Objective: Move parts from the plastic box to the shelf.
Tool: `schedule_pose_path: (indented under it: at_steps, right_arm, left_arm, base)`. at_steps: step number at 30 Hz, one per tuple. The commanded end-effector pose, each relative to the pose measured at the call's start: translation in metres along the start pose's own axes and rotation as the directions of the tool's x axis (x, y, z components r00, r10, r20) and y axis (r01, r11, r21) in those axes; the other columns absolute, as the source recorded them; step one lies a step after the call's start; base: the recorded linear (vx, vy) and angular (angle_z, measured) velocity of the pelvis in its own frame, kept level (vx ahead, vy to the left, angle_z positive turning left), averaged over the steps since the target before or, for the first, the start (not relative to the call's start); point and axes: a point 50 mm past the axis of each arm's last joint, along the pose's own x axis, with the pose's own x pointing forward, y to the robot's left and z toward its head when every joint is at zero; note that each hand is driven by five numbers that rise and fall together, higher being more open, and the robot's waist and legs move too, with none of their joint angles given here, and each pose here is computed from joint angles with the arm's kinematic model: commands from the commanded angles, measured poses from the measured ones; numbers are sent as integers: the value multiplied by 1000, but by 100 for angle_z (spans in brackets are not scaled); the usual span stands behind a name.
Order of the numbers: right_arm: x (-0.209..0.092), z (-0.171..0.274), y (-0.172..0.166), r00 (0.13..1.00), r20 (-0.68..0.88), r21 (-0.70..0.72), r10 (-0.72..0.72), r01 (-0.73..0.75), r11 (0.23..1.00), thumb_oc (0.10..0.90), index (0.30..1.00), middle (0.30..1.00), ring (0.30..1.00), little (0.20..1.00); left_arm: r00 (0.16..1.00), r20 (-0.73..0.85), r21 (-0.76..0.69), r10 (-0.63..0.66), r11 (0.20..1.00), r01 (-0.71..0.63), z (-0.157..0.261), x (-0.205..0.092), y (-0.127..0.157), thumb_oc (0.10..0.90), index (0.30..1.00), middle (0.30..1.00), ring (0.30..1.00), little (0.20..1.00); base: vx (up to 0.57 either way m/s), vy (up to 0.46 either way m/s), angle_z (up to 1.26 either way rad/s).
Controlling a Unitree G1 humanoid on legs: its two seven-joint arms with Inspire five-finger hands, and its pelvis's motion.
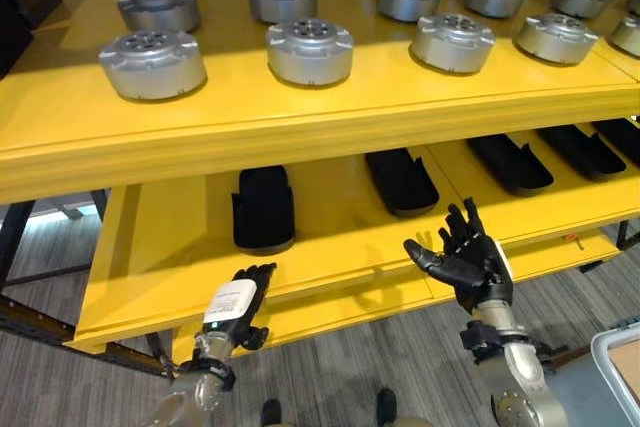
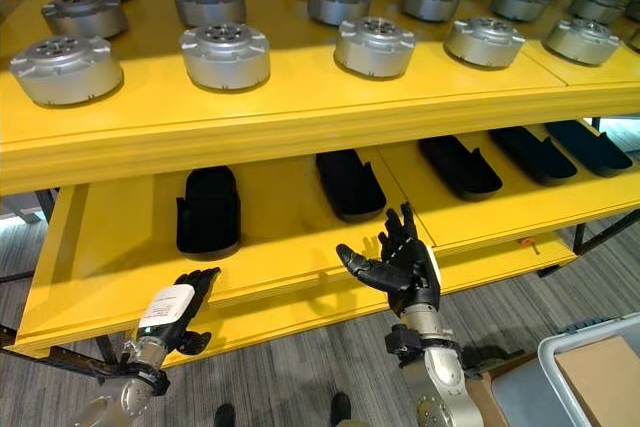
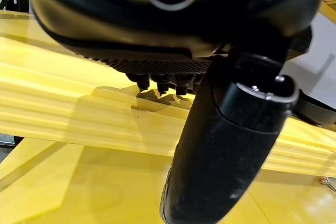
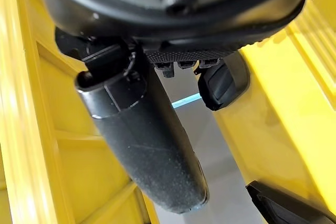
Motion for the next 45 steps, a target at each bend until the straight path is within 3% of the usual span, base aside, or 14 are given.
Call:
schedule_pose_path:
  at_steps: [1, 45]
  right_arm:
    - [12, 45, 16, 960, 267, 8, 87, -92, 996, 900, 1000, 1000, 1000, 1000]
    - [8, 46, 15, 961, 260, -14, 96, -95, 995, 900, 1000, 1000, 1000, 1000]
  left_arm:
    - [996, 8, 31, 86, 996, -87, -1, 25, 24, 900, 1000, 1000, 1000, 1000]
    - [993, 98, 39, 65, 997, -69, 29, 56, 23, 900, 1000, 1000, 1000, 1000]
  base:
    - [1, 4, -8]
    - [0, 0, 0]
